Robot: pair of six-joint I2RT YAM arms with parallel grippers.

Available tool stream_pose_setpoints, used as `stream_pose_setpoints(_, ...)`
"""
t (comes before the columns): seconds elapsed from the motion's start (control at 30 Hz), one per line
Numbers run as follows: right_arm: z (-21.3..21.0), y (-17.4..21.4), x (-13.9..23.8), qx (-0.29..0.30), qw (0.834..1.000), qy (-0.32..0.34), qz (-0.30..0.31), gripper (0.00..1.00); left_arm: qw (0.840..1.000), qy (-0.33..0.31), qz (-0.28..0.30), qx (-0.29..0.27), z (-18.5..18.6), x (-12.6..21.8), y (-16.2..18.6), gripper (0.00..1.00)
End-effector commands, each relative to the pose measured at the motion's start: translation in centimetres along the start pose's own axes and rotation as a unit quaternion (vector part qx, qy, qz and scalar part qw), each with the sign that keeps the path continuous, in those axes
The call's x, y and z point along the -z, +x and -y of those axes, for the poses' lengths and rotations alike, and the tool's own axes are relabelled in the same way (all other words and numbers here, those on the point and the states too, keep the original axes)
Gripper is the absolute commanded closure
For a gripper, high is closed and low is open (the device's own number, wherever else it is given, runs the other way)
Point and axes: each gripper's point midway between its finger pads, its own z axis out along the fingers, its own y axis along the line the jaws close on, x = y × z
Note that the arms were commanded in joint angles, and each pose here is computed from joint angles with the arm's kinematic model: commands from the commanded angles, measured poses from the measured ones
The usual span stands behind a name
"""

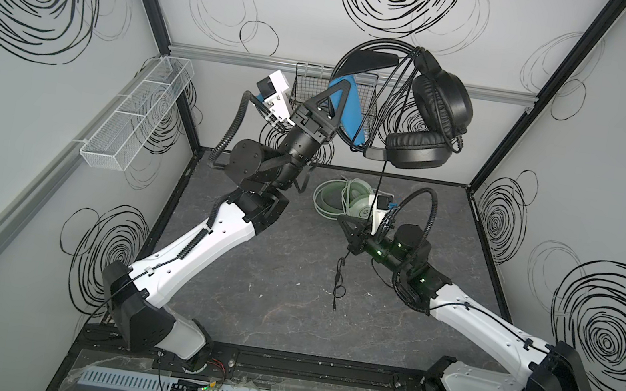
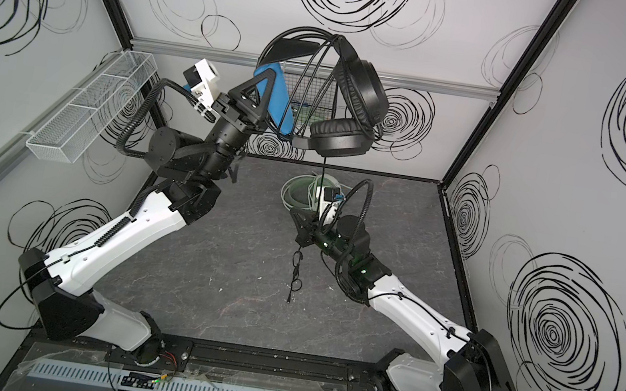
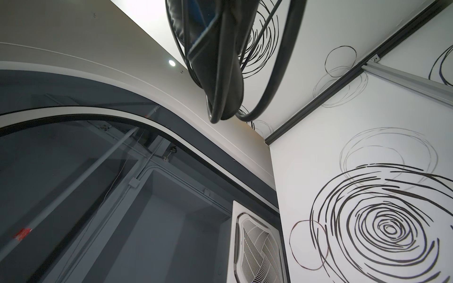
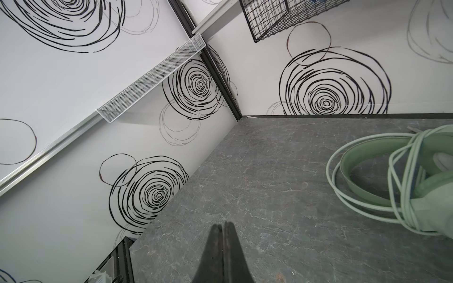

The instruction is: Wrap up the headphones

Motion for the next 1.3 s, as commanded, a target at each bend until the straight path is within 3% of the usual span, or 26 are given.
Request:
stream_pose_setpoints(0.0, 0.7, 0.0, 0.0, -0.011, 1.0, 0.026, -0.007, 1.0, 0.993, 0.086, 0.08, 0.01, 7.1, 0.6, -4.9, 1.0)
stream_pose_setpoints(0.27, 1.9, -0.2, -2.0, -0.041, 0.996, 0.068, -0.046, 1.0, 0.993, 0.069, 0.088, 0.041, 5.7, -1.2, -3.6, 1.0)
stream_pose_setpoints(0.47, -0.2, -0.7, -3.0, -0.039, 0.998, 0.017, -0.052, 1.0, 0.993, 0.046, 0.083, 0.073, 3.3, -2.1, -1.4, 1.0)
stream_pose_setpoints(0.73, -4.4, 0.1, -3.5, 0.013, 0.996, -0.042, -0.081, 1.0, 0.995, -0.033, 0.084, 0.048, -2.2, -1.5, -0.4, 1.0)
stream_pose_setpoints(0.97, -7.2, 0.5, -3.0, 0.057, 0.99, -0.071, -0.106, 1.0, 0.988, -0.116, 0.076, -0.063, -6.4, 0.4, -1.8, 1.0)
stream_pose_setpoints(1.27, -10.2, -0.2, -0.1, 0.094, 0.984, -0.092, -0.122, 1.0, 0.933, -0.273, 0.056, -0.227, -12.6, 5.6, -4.7, 1.0)
